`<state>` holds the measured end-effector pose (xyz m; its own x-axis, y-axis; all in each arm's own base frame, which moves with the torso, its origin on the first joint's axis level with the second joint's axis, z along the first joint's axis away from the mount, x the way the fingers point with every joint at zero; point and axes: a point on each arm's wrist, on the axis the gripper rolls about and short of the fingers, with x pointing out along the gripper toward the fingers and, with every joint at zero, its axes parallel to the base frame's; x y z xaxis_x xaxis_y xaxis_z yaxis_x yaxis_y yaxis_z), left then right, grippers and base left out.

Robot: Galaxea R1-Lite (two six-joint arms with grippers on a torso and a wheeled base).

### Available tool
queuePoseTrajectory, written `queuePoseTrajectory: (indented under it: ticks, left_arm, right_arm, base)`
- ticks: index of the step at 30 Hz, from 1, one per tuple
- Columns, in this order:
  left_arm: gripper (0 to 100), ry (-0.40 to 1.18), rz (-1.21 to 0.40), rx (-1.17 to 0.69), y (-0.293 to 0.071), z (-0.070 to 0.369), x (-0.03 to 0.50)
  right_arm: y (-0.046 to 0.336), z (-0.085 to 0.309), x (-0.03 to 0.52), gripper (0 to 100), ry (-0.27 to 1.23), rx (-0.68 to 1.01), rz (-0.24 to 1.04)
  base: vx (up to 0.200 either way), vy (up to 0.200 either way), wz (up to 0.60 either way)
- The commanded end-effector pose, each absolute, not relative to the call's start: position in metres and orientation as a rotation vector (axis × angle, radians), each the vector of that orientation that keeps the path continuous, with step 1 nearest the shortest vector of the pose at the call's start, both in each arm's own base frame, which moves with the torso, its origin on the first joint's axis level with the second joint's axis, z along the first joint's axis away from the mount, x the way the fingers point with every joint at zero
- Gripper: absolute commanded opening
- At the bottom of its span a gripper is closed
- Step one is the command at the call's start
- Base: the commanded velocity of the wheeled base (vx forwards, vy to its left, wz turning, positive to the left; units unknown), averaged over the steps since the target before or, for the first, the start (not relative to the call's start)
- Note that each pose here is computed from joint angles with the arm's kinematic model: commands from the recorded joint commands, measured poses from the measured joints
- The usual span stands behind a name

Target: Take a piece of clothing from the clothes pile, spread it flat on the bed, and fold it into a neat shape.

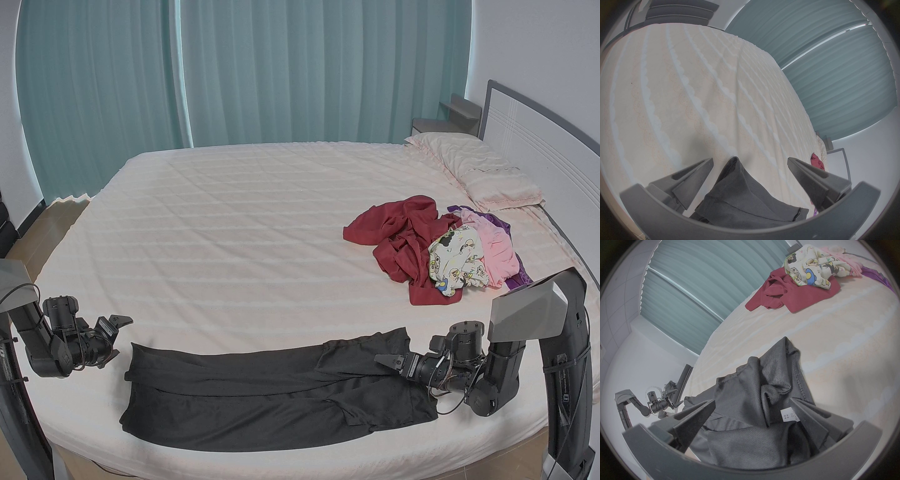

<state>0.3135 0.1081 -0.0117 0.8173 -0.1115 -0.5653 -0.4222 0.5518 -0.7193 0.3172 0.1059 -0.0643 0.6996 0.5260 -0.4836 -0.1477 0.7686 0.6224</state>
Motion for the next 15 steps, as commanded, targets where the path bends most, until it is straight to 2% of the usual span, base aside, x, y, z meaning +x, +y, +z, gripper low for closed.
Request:
queuePoseTrajectory:
  ticks: [1, 15]
  left_arm:
    - [100, 0.61, 0.197, -0.984, 0.108, -0.012, 0.314]
    - [100, 0.607, 0.199, -0.982, 0.109, -0.012, 0.314]
  right_arm:
    - [0.108, -0.07, 0.318, 0, 0.708, 0.574, 0.402]
    - [0.097, -0.063, 0.312, 0, 0.714, 0.552, 0.36]
  base:
    - [0.0, 0.0, 0.0]
    - [0.0, 0.0, 0.0]
